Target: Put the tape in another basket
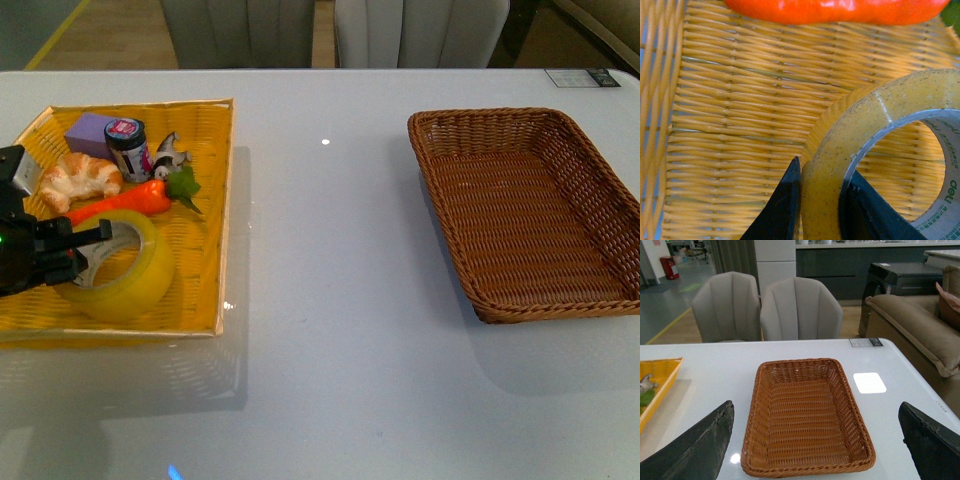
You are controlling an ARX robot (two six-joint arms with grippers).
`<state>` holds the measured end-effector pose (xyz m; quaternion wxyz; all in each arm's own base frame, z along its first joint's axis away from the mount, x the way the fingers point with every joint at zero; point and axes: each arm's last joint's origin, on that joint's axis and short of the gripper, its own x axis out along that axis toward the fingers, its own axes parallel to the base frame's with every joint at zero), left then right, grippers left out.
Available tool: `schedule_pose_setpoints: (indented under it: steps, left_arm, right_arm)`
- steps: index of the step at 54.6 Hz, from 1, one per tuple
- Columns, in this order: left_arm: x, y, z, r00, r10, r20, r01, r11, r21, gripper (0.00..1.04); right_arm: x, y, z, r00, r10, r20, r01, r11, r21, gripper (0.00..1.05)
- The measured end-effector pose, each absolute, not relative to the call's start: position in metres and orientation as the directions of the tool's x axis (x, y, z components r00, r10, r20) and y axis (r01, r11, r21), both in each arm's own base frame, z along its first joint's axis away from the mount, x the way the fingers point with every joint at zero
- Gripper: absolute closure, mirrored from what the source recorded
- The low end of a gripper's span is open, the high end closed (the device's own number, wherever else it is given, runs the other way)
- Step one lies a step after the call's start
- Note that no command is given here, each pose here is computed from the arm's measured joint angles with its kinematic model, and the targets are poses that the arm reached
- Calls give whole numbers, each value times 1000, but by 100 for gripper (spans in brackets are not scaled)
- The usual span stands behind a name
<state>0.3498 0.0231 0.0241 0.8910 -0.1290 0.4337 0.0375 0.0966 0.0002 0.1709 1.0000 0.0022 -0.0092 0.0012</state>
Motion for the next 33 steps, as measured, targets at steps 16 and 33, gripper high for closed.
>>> schedule_pose_setpoints:
  steps: [16,33]
  left_arm:
    - [351,20,109,775,-81,-627,-152,939,-309,89]
    - [364,-70,163,794,-284,-537,46,909,-413,89]
  right_arm:
    - [97,0,171,1000,2,19,-2,1000,4,9]
    - [97,0,171,1000,2,19,-2,1000,4,9]
